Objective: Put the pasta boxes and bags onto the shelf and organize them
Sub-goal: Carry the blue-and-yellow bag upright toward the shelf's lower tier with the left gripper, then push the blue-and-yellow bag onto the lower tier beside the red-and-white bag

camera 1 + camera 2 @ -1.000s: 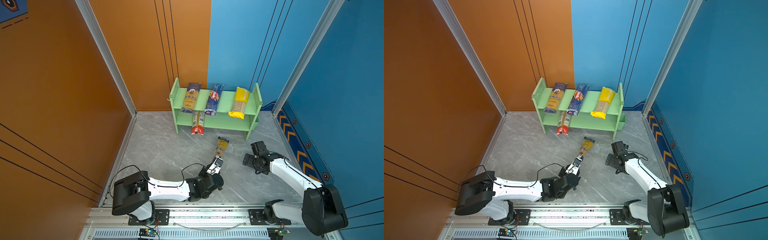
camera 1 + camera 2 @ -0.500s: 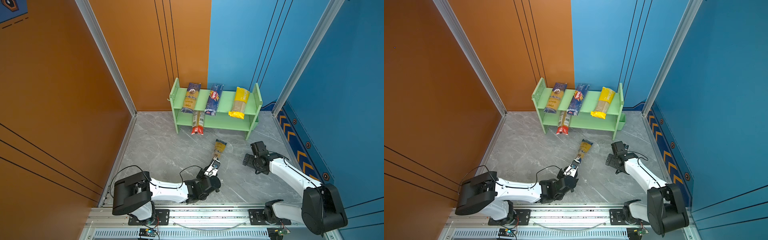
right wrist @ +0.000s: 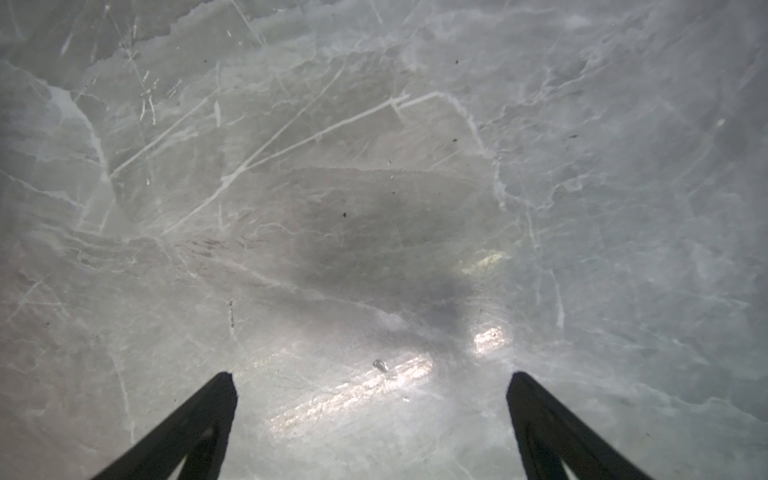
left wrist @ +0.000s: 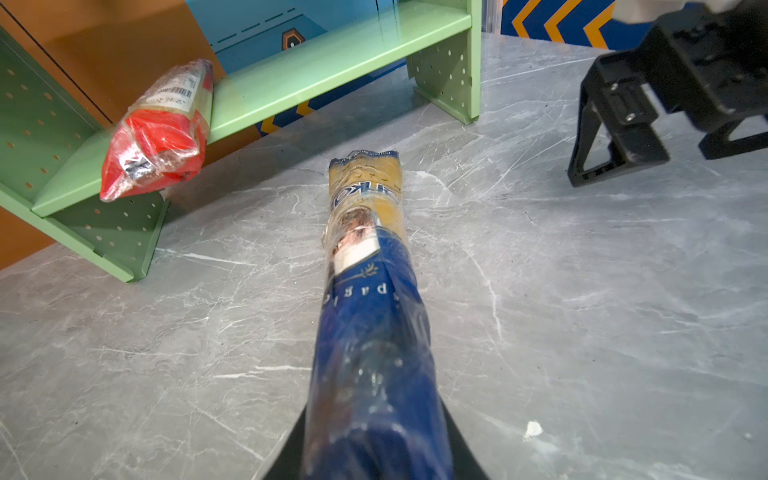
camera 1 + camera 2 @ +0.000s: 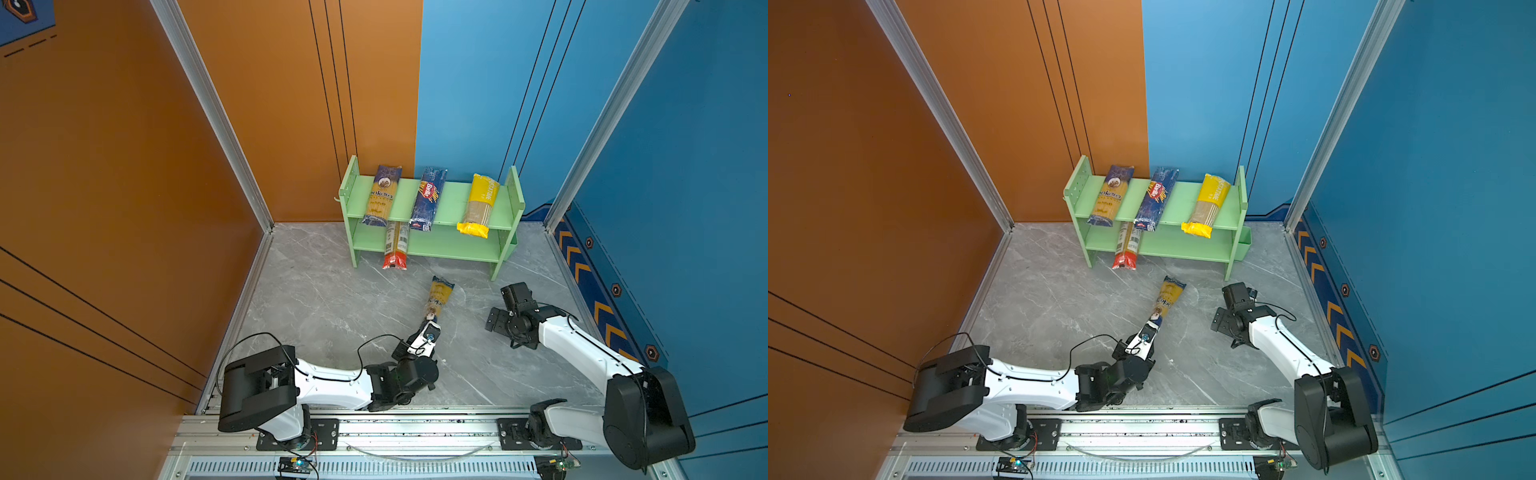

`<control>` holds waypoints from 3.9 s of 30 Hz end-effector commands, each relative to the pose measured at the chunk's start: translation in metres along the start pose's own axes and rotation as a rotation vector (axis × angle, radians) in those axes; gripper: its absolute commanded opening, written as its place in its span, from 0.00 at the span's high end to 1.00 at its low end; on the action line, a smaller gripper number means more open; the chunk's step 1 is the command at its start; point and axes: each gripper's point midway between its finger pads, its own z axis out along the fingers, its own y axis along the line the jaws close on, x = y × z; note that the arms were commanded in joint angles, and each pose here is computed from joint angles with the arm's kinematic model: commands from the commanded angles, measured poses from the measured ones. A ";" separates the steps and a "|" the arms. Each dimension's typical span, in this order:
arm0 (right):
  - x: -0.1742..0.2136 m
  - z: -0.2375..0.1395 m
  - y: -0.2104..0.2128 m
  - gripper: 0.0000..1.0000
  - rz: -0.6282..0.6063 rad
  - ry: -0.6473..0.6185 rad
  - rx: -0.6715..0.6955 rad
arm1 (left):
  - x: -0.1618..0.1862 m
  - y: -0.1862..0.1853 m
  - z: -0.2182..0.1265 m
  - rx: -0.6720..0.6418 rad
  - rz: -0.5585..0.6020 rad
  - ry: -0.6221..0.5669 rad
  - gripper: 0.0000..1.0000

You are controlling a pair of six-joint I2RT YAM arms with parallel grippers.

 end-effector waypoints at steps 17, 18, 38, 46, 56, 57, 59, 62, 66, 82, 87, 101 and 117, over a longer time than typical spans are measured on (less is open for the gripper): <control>-0.008 -0.011 -0.003 0.00 0.021 -0.043 0.014 | -0.083 0.015 -0.045 -0.056 -0.134 -0.233 1.00; -0.008 -0.011 -0.004 0.00 0.019 -0.044 0.016 | -0.085 0.016 -0.044 -0.061 -0.131 -0.241 1.00; -0.008 -0.011 -0.006 0.00 0.016 -0.040 0.018 | -0.123 0.033 -0.012 -0.195 -0.140 -0.330 1.00; -0.009 -0.012 -0.009 0.00 0.020 -0.037 0.019 | -0.138 0.048 0.008 -0.259 -0.162 -0.352 1.00; -0.009 -0.014 -0.010 0.00 0.019 -0.035 0.022 | -0.151 0.051 0.033 -0.305 -0.152 -0.377 1.00; -0.009 -0.014 -0.011 0.00 0.020 -0.037 0.024 | -0.151 0.051 0.035 -0.311 -0.153 -0.375 1.00; -0.009 -0.014 -0.011 0.00 0.021 -0.037 0.023 | -0.151 0.052 0.040 -0.320 -0.153 -0.373 1.00; -0.009 -0.014 -0.012 0.00 0.020 -0.035 0.026 | -0.151 0.051 0.047 -0.328 -0.151 -0.369 1.00; -0.009 -0.013 -0.013 0.00 0.019 -0.034 0.028 | -0.153 0.048 0.056 -0.325 -0.151 -0.371 1.00; -0.009 -0.012 -0.016 0.00 0.024 -0.029 0.032 | -0.162 0.046 0.090 -0.295 -0.143 -0.391 1.00; -0.012 -0.013 -0.016 0.00 0.028 -0.034 0.030 | -0.162 0.044 0.100 -0.299 -0.138 -0.387 1.00; -0.011 -0.014 -0.020 0.00 0.034 -0.033 0.032 | -0.160 0.050 0.127 -0.308 -0.136 -0.371 1.00; -0.010 -0.014 -0.025 0.00 0.042 -0.032 0.036 | -0.156 0.047 0.147 -0.294 -0.142 -0.361 1.00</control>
